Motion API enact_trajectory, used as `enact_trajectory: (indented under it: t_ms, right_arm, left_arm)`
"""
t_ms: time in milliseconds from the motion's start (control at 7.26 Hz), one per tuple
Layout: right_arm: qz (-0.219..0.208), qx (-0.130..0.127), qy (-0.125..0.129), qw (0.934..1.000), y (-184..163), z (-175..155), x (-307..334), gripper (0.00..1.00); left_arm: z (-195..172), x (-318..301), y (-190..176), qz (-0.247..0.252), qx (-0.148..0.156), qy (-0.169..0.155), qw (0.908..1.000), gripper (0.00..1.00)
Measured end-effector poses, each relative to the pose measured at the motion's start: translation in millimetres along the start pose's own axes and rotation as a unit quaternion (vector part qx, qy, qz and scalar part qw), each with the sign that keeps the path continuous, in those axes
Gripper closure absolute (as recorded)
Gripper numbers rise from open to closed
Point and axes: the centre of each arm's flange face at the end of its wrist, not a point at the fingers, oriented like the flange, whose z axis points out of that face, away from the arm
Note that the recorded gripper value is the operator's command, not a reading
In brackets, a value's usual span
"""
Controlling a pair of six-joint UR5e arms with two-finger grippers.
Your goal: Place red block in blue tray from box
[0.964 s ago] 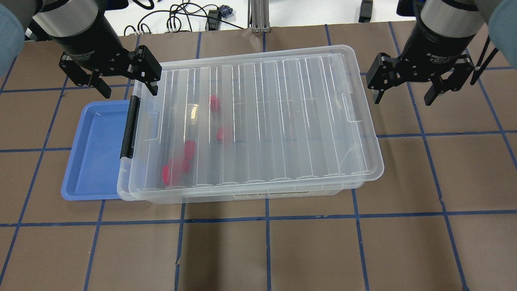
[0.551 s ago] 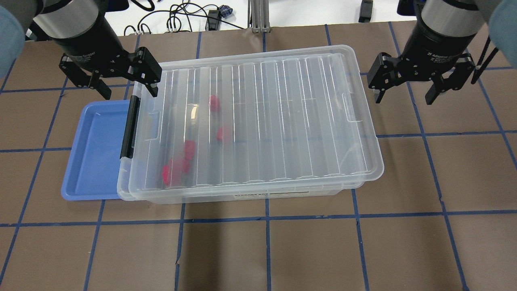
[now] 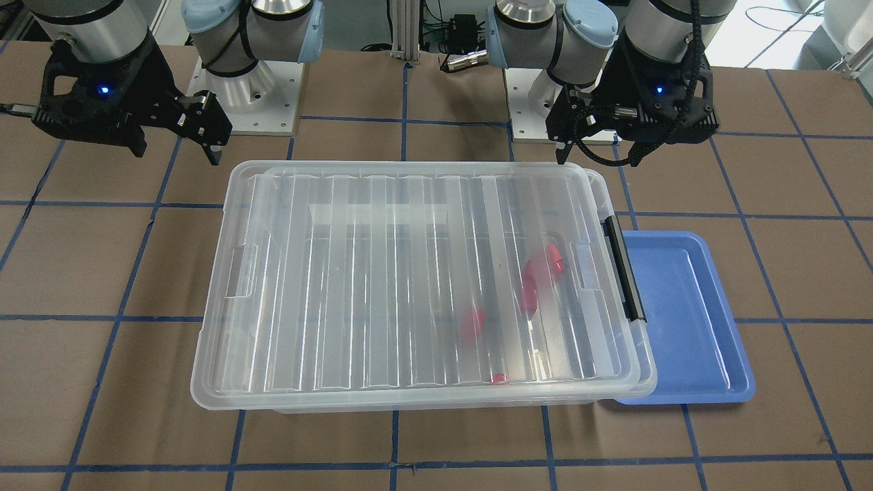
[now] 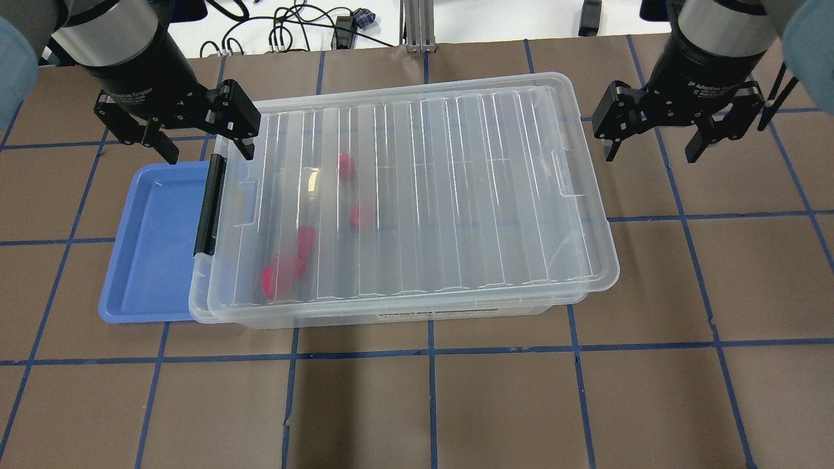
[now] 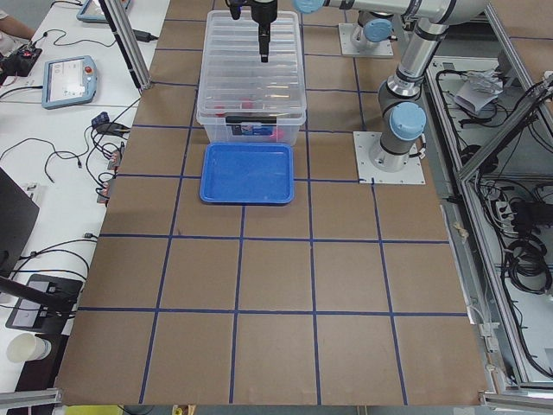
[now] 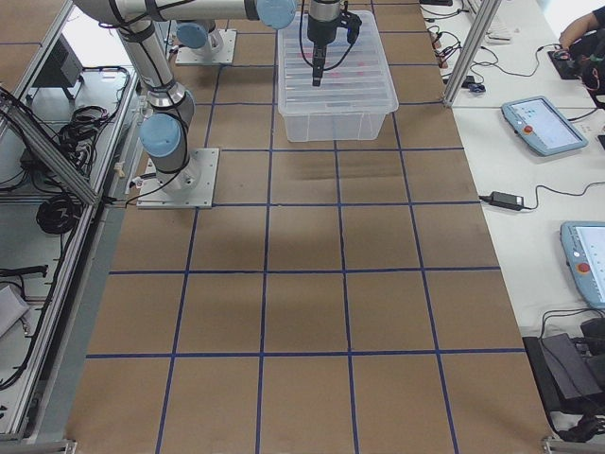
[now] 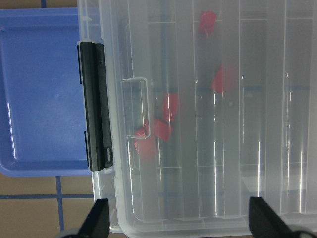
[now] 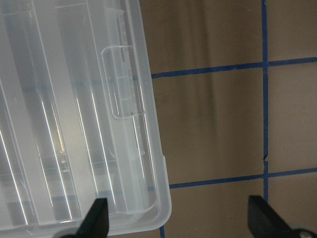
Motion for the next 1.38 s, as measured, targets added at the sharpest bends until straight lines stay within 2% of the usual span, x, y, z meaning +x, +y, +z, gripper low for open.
enact_trajectory:
  t_ms: [138, 551, 826, 1239, 1377]
  right_arm:
    - [0.001, -0.005, 0.000, 1.0000, -3.4, 7.4, -0.6, 0.00]
    - [0.002, -0.046, -0.006, 0.9989, -19.9, 45.1, -4.7, 0.00]
    - [0.003, -0.045, -0.004, 0.9990, -32.9, 58.2, -5.6, 0.00]
    - [0.005, -0.018, -0.002, 0.9998, -71.6, 90.9, -8.0, 0.00]
    - [0.004, -0.019, -0.001, 0.9998, -79.5, 101.3, -8.4, 0.00]
  left_arm:
    - [2.1, 0.1, -0.9, 0.000, -0.002, 0.000, 1.0000, 0.00]
    - [3.5, 0.1, -1.2, 0.001, -0.004, -0.001, 1.0000, 0.00]
    - [1.8, 0.8, 1.0, 0.002, -0.003, -0.001, 1.0000, 0.00]
    - [2.5, 1.1, 6.3, 0.000, -0.019, -0.003, 0.9998, 0.00]
    - [2.2, 1.0, 7.0, 0.000, -0.020, -0.003, 0.9998, 0.00]
